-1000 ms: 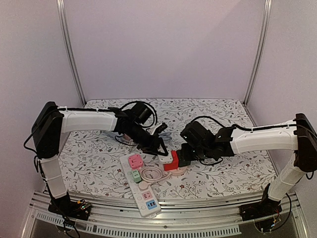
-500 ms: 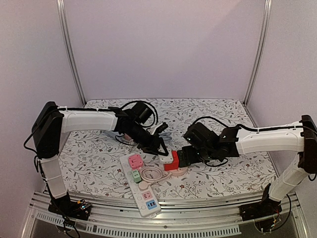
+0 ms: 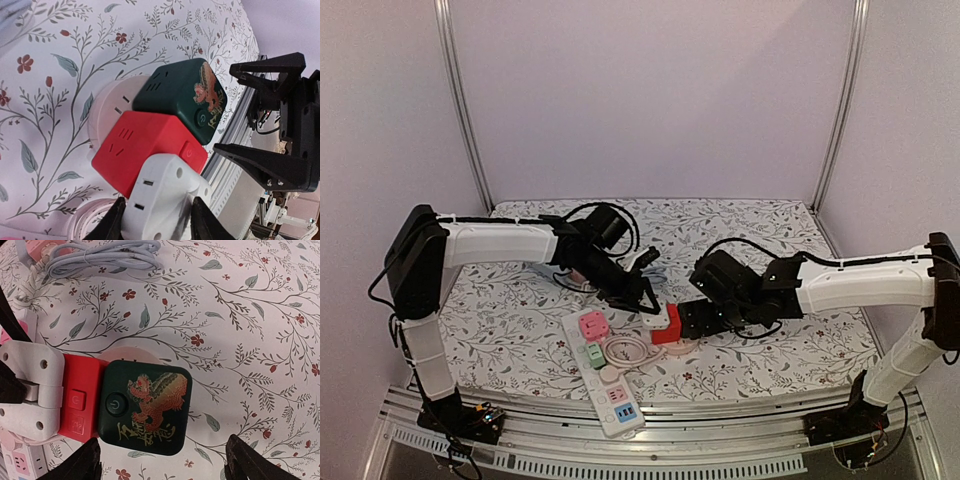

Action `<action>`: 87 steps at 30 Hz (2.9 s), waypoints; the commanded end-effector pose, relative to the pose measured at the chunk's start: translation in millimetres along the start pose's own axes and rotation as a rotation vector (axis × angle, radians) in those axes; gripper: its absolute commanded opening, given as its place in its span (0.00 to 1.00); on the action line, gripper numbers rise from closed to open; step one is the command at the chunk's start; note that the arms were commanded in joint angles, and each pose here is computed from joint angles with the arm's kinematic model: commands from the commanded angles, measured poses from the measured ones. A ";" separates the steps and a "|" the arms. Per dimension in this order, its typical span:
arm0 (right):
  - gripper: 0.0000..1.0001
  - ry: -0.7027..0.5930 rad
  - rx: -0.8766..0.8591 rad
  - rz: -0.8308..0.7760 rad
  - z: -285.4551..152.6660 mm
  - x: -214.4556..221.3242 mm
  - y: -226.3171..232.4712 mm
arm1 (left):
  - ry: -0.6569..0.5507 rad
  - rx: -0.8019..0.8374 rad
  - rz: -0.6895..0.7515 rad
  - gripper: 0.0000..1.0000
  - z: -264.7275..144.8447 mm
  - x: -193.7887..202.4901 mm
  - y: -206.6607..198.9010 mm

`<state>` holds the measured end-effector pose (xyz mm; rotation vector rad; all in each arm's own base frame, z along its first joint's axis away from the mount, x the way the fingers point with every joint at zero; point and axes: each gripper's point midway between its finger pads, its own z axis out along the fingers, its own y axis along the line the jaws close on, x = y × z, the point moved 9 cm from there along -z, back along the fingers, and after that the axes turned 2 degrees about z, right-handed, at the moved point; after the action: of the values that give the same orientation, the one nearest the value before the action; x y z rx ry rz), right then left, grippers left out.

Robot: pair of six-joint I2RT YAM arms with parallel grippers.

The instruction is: Pull the plug off the socket

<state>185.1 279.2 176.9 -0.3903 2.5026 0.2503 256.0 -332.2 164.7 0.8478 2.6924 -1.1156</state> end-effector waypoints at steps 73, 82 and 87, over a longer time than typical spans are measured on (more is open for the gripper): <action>0.40 -0.066 0.046 0.005 7.4 -13.3 37.5 | 0.094 -0.104 -0.033 0.39 19.8 16.2 19.8; 0.39 -0.067 0.063 -0.007 7.4 -11.1 39.6 | 0.093 -0.107 -0.031 0.39 19.5 16.2 19.9; 0.39 -0.054 -0.007 0.073 9.2 -11.1 27.5 | 0.092 -0.106 -0.029 0.39 19.3 15.8 19.4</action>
<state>185.4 304.9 165.3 -0.3465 2.4977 0.1121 255.4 -331.8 164.3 0.8546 2.7087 -1.1165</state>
